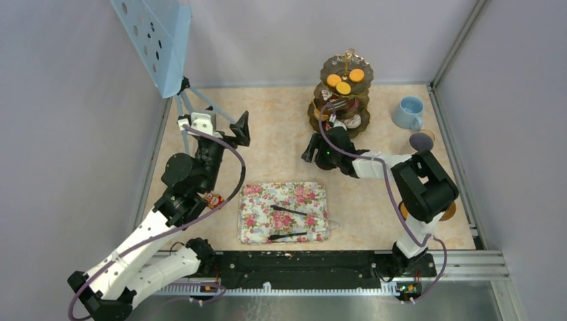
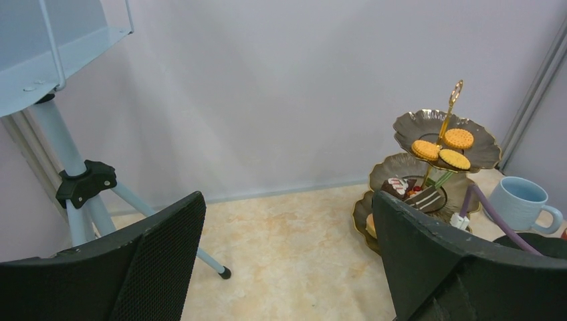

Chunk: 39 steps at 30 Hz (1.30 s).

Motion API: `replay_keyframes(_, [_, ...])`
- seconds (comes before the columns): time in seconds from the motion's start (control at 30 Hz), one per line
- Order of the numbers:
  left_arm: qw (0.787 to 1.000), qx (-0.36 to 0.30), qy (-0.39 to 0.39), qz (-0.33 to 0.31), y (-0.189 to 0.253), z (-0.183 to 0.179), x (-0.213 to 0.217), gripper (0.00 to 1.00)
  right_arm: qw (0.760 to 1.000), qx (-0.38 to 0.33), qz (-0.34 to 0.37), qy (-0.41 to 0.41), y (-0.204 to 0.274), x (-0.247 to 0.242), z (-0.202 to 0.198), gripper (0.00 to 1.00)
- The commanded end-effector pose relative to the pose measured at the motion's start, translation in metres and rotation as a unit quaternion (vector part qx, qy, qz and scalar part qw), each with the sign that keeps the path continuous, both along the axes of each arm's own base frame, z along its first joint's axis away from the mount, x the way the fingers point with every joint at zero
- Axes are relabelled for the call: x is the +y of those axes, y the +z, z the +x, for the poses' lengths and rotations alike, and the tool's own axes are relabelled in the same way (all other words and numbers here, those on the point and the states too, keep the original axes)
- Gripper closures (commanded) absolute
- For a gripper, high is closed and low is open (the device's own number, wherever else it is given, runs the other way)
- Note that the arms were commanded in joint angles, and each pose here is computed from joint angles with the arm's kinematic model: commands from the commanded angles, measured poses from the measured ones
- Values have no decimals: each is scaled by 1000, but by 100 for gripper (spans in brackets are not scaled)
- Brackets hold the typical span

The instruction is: Serve the afternoon tea

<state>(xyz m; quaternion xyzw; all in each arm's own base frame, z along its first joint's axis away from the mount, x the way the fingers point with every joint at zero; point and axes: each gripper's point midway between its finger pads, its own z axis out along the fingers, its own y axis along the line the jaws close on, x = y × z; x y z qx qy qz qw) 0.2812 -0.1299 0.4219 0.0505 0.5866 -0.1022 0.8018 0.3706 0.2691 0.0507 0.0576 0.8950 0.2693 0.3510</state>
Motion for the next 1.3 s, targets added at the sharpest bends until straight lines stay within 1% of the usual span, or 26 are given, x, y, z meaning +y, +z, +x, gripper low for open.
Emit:
replay_keyframes(0.0, [999,-26,-14,-18,11,-7,0,1,998,-16,-11,54,18,14,-6,26])
replay_keyframes(0.17, [999,-27,-20,-19,6,-11,1,1,993,-73,-5,97,73,18,-10,23])
replay_keyframes(0.27, [999,-28,-25,-18,7,-13,0,1,988,-117,-17,102,111,5,-18,21])
replay_keyframes(0.33, [999,-30,-28,-17,7,-14,0,1,984,-142,-54,90,130,-17,-24,20])
replay_keyframes(0.4, [999,-31,-35,-14,8,-16,-2,1,980,-155,-112,56,140,-51,-26,20])
replay_keyframes(0.43, [999,-33,-38,-14,10,-17,-2,1,977,-156,-141,26,145,-72,-27,20])
replay_keyframes(0.5, [999,-36,-37,-15,11,-19,0,1,964,-158,-207,-57,153,-125,-28,19])
replay_keyframes(0.53, [998,-38,-38,-16,12,-20,1,1,952,-154,-236,-116,159,-158,-30,18])
replay_keyframes(0.6, [998,-43,-39,-17,13,-22,2,1,923,-132,-269,-241,164,-223,-39,14])
replay_keyframes(0.63, [998,-43,-39,-18,13,-22,2,1,908,-115,-274,-294,165,-253,-46,14])
replay_keyframes(0.67, [998,-43,-40,-18,13,-22,2,1,889,-96,-272,-357,166,-289,-54,14])
replay_keyframes(0.77, [998,-45,-44,-22,13,-24,1,1,863,-60,-255,-431,159,-333,-66,11])
replay_keyframes(0.87, [997,-46,-48,-25,13,-25,0,1,858,-24,-221,-462,145,-357,-64,12])
replay_keyframes(0.9, [997,-45,-51,-25,12,-25,-1,1,862,-15,-208,-462,139,-360,-59,12])
replay_keyframes(0.97, [997,-44,-52,-25,12,-24,-2,1,869,13,-184,-458,126,-366,-51,14])
replay_keyframes(1.03, [997,-44,-54,-26,12,-25,-3,1,868,36,-173,-464,114,-371,-46,16])
replay_keyframes(1.1, [997,-44,-55,-25,11,-24,-3,1,867,42,-170,-466,104,-375,-42,18])
replay_keyframes(1.13, [997,-42,-55,-25,11,-24,-4,1,866,43,-166,-470,101,-378,-39,22])
replay_keyframes(1.2, [997,-40,-55,-23,9,-23,-5,1,859,55,-158,-484,96,-383,-38,37])
replay_keyframes(1.27, [998,-38,-54,-21,8,-21,-6,1,855,63,-153,-492,90,-385,-35,49])
